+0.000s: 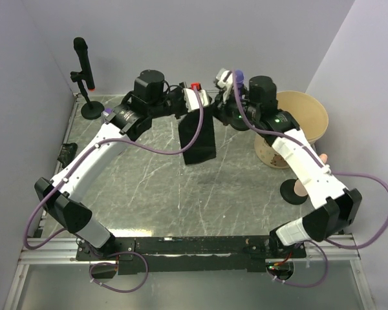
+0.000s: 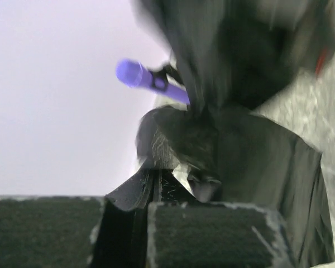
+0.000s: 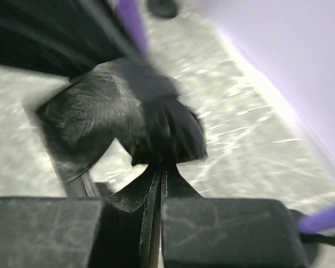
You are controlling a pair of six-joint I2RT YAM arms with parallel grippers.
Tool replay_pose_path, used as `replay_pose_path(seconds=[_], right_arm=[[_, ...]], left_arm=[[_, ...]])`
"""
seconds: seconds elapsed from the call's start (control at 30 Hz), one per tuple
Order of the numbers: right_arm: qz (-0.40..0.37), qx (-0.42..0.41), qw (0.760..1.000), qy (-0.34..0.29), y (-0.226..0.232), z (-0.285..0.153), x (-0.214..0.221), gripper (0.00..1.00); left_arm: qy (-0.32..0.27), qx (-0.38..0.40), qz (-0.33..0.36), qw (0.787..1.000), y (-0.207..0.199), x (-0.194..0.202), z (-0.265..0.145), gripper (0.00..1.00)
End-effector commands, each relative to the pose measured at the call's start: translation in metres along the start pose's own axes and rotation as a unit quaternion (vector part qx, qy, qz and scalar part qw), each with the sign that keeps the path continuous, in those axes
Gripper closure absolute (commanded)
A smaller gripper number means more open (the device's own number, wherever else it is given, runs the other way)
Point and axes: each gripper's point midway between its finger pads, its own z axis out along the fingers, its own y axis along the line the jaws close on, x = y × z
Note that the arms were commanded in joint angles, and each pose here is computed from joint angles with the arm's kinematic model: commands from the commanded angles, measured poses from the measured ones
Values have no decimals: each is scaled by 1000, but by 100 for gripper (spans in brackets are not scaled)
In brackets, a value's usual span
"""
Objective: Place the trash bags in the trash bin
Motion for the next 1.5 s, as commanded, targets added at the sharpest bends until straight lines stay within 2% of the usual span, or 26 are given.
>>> replay_pose_path(seconds=[0.0,0.07,0.13,0.17,0.2,0.23,0.33,0.4,0.47,0.53,0.6,0.67,0.73,0.8,0.9,1.1,1.33,1.47], right_arm=[[-75,119,987,-83,-32,-49,-64,100],[-90,142,981,-96,-41,-57,-71,100],[-100,137,980,-104,-41,-58,-75,100],[-104,126,980,-112,-36,-59,-77,100],[-109,116,980,-120,-32,-59,-79,100],[-114,107,980,-126,-28,-59,-81,100],[-108,103,980,-135,-23,-61,-87,100],[-99,102,981,-130,-23,-62,-88,100],[-95,103,982,-129,-22,-64,-89,100],[-96,101,982,-128,-19,-67,-90,100],[-96,98,983,-124,-16,-68,-89,100],[-96,95,983,-120,-14,-67,-86,100],[-98,90,984,-119,-11,-66,-85,100],[-96,89,984,-119,-9,-66,-84,100],[-99,84,984,-121,-4,-65,-84,100],[-113,76,984,-117,4,-62,-83,100],[-127,75,982,-115,7,-60,-84,100],[-126,82,982,-110,4,-59,-81,100]], left_arm=[[-8,-43,17,999,18,-1,-19,99],[-27,-60,11,998,24,-9,-28,96],[-50,-70,7,996,27,-19,-35,81],[-61,-76,7,995,28,-23,-38,66],[-65,-81,1,995,29,-24,-40,46],[-71,-93,-10,993,34,-27,-41,37],[-87,-125,-50,987,50,-38,-53,28],[-106,-140,-88,981,59,-50,-69,28],[-119,-132,-105,979,56,-59,-82,33],[-131,-108,-119,978,43,-68,-90,61],[-134,-67,-131,980,25,-70,-91,76],[-134,-14,-158,978,6,-69,-85,82],[-137,28,-204,969,-8,-67,-74,77],[-145,56,-244,957,-14,-68,-64,64],[-150,62,-275,948,-11,-67,-45,60],[-152,89,-277,945,-11,-65,-30,57],[-157,109,-292,937,-12,-65,-19,62],[-161,137,-290,933,-18,-69,-18,56]])
